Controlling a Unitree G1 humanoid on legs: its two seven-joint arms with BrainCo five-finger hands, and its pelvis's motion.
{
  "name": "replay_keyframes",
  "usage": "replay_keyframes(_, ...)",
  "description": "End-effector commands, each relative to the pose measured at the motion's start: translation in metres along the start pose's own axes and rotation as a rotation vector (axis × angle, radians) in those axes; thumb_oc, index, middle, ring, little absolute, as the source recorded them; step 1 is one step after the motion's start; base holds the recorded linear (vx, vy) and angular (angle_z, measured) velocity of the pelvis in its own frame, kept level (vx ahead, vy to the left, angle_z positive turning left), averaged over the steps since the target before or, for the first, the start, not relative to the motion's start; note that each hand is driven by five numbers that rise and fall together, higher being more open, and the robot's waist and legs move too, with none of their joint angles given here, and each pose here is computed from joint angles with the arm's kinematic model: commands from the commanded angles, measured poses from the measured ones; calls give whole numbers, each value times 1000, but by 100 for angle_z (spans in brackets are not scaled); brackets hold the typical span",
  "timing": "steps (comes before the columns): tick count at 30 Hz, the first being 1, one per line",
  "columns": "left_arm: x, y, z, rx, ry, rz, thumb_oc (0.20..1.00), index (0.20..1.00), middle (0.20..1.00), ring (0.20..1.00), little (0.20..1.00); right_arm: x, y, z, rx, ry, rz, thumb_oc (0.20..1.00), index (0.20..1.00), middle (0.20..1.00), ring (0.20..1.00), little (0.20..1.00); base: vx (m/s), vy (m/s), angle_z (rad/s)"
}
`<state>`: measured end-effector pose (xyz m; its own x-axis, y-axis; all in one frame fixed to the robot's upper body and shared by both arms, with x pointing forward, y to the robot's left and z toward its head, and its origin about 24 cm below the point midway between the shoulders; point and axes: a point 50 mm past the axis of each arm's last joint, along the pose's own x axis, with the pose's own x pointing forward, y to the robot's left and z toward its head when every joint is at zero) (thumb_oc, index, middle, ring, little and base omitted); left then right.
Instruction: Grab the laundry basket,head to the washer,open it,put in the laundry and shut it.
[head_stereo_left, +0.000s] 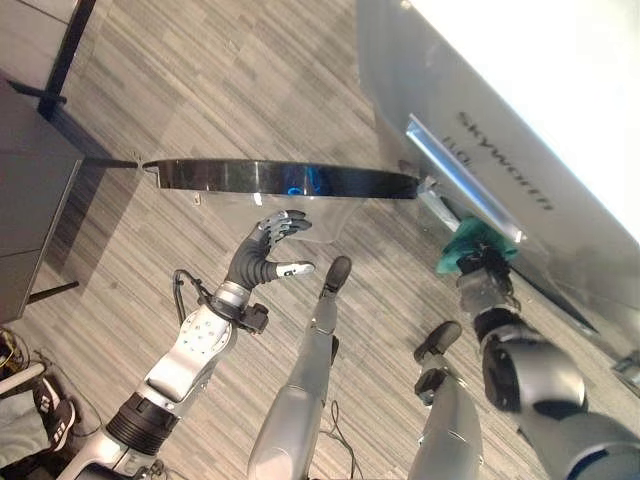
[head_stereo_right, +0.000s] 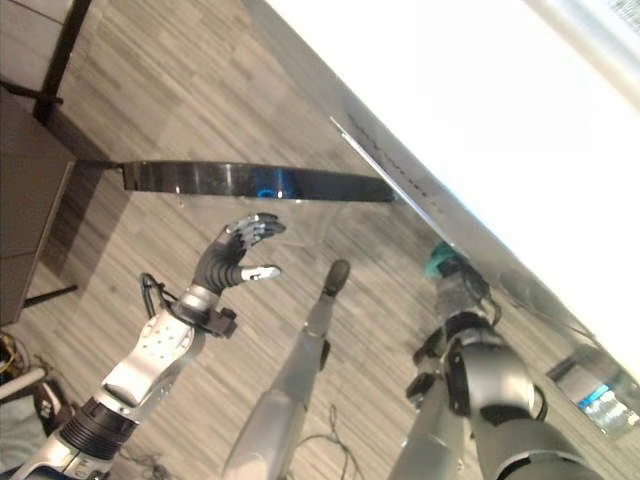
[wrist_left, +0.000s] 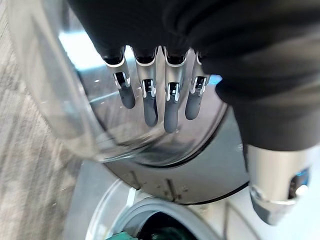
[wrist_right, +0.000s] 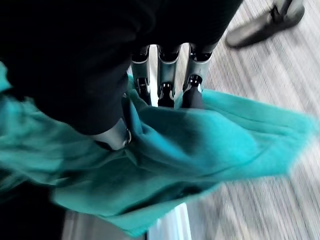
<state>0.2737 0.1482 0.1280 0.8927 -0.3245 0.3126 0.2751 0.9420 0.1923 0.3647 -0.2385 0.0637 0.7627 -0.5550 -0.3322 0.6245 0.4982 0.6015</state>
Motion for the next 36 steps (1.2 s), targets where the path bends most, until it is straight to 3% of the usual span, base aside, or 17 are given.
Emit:
replay_keyframes(1, 6, 6, 32, -7, -177, 38, 1000, 1000, 1000, 1000, 1000, -30, 48, 121, 452, -525, 266, 200, 200, 200, 200, 200, 23, -30, -12)
replay_keyframes(4, 2, 6, 33, -6, -168, 21, 1000, 1000, 1000, 1000, 1000, -51, 45, 168, 591, -728, 287, 200, 200, 200, 200, 200, 7, -6, -18)
replay_keyframes(7, -1, 5, 31, -11, -157, 2, 1000, 1000, 1000, 1000, 1000, -63, 54, 194, 554, -837, 300, 200, 200, 200, 200, 200, -7, 14, -1)
replay_keyframes(8, -3, 4, 30, -18, -150, -4, 1000, 1000, 1000, 1000, 1000, -62, 55, 196, 497, -849, 280, 404, 404, 404, 404, 404, -13, 31, -1)
replay_keyframes(9, -4, 3, 28, -18, -143, -9, 1000, 1000, 1000, 1000, 1000, -56, 58, 195, 393, -847, 232, 671, 671, 671, 671, 671, -19, 34, -3)
replay_keyframes(10, -4, 2, 26, -16, -137, -13, 1000, 1000, 1000, 1000, 1000, -51, 60, 192, 325, -824, 206, 671, 671, 671, 671, 671, -25, 33, -4)
replay_keyframes(11, -5, 2, 25, -19, -135, -13, 1000, 1000, 1000, 1000, 1000, -33, 61, 179, 193, -735, 162, 1000, 1000, 1000, 1000, 1000, -28, 30, -3)
replay_keyframes(15, -7, 9, 23, -12, -118, 13, 1000, 1000, 1000, 1000, 1000, -3, 58, 110, -77, -415, 189, 1000, 1000, 1000, 1000, 1000, -21, 3, -6)
replay_keyframes(17, -7, 10, 21, -11, -106, 23, 1000, 1000, 1000, 1000, 1000, -5, 54, 86, -65, -355, 214, 1000, 1000, 1000, 1000, 1000, -6, 6, -12)
replay_keyframes(18, -7, 10, 16, -15, -84, 39, 1000, 1000, 1000, 1000, 1000, -13, 47, 45, 12, -239, 263, 1000, 1000, 1000, 1000, 1000, -1, 11, -8)
replay_keyframes(20, -8, 11, 13, -16, -72, 48, 1000, 1000, 1000, 1000, 1000, -16, 43, 32, 56, -201, 282, 1000, 1000, 1000, 1000, 1000, 0, 21, -6)
replay_keyframes(22, -10, 14, 10, -9, -62, 69, 1000, 1000, 1000, 1000, 1000, -31, 23, -8, 99, -99, 360, 1000, 1000, 1000, 1000, 1000, 1, 36, -5)
replay_keyframes(26, -18, 20, 3, 11, -28, 75, 1000, 1000, 1000, 1000, 1000, -46, -30, -43, -47, 9, 416, 1000, 1000, 1000, 1000, 1000, 6, 0, -1)
replay_keyframes(36, -70, 40, -56, 146, 321, 120, 1000, 1000, 1000, 1000, 1000, -76, -184, -85, -503, 331, 181, 1000, 1000, 1000, 1000, 1000, 63, 45, -17)
